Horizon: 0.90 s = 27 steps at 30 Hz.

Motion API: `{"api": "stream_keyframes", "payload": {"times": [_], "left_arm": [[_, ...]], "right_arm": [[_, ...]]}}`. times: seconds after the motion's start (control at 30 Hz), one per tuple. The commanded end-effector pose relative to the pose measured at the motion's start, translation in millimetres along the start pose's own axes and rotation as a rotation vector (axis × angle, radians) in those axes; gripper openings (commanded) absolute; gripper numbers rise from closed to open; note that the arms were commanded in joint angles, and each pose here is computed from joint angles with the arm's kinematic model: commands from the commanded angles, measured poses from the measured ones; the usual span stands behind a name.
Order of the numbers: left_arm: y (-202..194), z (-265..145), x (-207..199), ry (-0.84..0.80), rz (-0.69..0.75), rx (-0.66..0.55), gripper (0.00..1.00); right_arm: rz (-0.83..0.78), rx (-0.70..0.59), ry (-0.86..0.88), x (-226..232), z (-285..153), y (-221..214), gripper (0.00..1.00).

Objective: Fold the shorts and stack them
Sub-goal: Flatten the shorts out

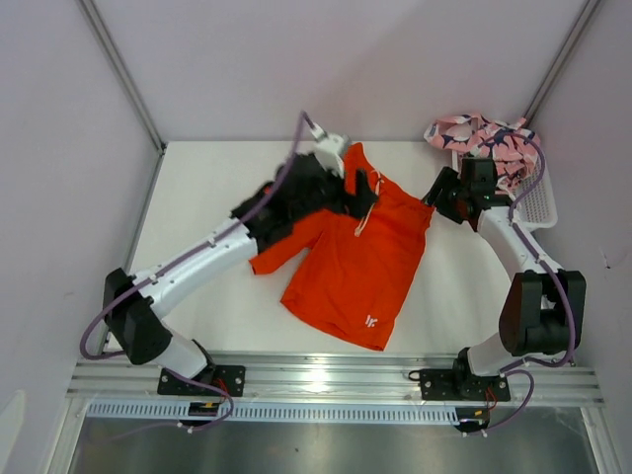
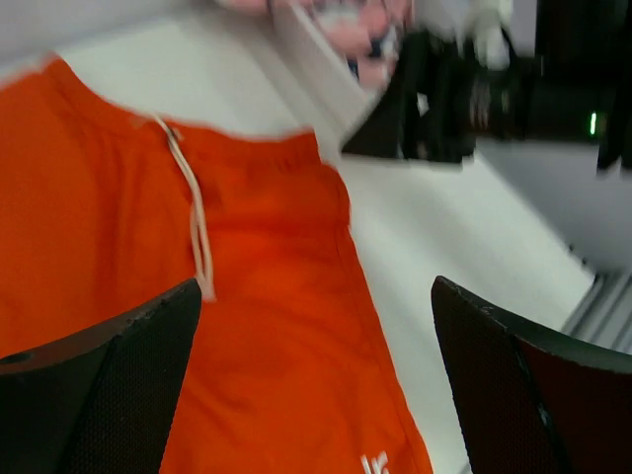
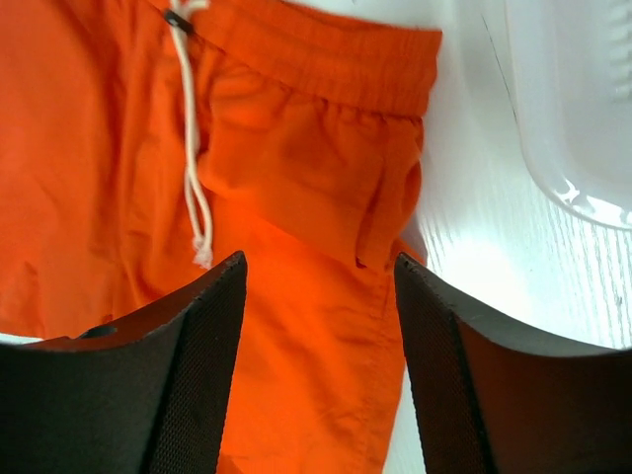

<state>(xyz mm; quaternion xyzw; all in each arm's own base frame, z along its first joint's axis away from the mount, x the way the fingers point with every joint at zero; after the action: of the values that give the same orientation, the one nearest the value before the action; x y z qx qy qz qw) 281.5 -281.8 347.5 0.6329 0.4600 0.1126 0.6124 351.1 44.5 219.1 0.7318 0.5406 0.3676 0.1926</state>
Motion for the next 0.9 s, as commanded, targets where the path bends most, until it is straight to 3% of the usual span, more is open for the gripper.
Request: {"api": "stream_keyframes", "payload": {"times": [0.0, 0.07, 0.27, 0.57, 0.87], "left_arm": [[-68, -4, -21, 0.08, 0.073, 0.151, 0.99], [-98, -9, -45, 0.046, 0.104, 0.229, 0.98], [-180, -20, -63, 0.057, 0.085, 0.439, 0.92], [-245, -22, -85, 0.027, 0.046, 0.592, 0.89], [-284, -17, -94, 0.034, 0.039, 0.685, 0.81]], "right_arm": [[-0.019, -0.005, 0.008, 0, 0, -4, 0.63], [-0.021, 0.005, 0.012, 0, 1, -8, 0.62], [-0.01, -0.005, -0.009, -8, -7, -16, 0.6], [0.017, -0.008, -0.014, -14, -10, -18, 0.57], [0.027, -0.021, -0.01, -18, -14, -18, 0.55]]}}
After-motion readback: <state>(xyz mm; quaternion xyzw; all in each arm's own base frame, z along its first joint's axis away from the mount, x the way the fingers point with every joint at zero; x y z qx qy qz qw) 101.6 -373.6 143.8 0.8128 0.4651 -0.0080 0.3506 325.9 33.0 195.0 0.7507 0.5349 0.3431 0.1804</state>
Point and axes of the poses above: each gripper's point midway between its finger pads, its own z axis out along the fingers, its own x axis along the line the jaws close on, y = z × x, the point moved 9 cm from there along -z, back along the fingers, and after that the axes turned 8 degrees about -z, right-handed, at the moved point
